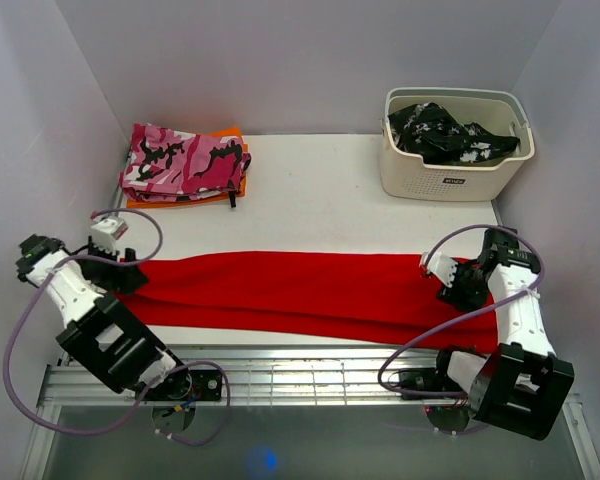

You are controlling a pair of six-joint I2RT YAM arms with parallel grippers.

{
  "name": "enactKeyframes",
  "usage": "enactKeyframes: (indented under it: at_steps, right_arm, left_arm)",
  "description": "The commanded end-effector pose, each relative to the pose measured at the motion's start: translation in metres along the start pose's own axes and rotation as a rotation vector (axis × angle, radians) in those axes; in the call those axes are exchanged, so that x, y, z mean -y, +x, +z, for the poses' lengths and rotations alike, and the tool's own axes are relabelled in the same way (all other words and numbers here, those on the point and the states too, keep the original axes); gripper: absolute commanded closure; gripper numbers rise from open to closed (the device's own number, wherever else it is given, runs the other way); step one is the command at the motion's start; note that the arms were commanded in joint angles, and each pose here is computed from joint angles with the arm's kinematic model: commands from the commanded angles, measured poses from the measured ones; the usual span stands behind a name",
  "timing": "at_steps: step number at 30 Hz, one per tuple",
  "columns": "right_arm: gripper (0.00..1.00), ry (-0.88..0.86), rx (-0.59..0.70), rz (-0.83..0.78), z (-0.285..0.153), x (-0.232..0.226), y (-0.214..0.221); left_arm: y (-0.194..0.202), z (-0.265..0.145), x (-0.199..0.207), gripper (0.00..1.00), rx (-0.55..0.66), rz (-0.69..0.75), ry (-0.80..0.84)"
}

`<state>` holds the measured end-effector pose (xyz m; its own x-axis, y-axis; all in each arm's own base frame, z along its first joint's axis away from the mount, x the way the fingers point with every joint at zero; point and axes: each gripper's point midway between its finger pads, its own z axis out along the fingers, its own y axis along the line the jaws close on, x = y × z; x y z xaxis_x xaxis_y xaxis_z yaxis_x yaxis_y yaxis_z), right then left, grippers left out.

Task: Fold and stack the trousers
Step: Fold the trousers

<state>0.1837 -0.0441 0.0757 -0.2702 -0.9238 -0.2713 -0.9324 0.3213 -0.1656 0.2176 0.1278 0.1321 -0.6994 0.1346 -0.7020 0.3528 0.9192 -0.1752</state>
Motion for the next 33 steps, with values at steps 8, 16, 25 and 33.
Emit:
enactKeyframes:
  at_steps: [8,16,25,33]
  right_arm:
    - [0.31,-0.099,-0.024,0.106,0.012,0.01,0.003]
    - [0.36,-0.153,-0.068,0.122,0.054,0.013,-0.006]
    - [0.39,-0.192,0.028,0.103,0.071,0.028,-0.083]
    - [0.39,-0.099,0.164,0.168,0.014,0.061,-0.125]
  left_arm:
    - [-0.02,0.084,0.102,0.24,-0.078,0.273,0.202]
    - [0.032,0.138,0.069,0.36,-0.321,0.131,0.075]
    - [-0.009,0.15,-0.007,0.47,-0.316,0.12,-0.107]
    - [-0.11,0.119,0.03,0.25,-0.038,0.35,0.074]
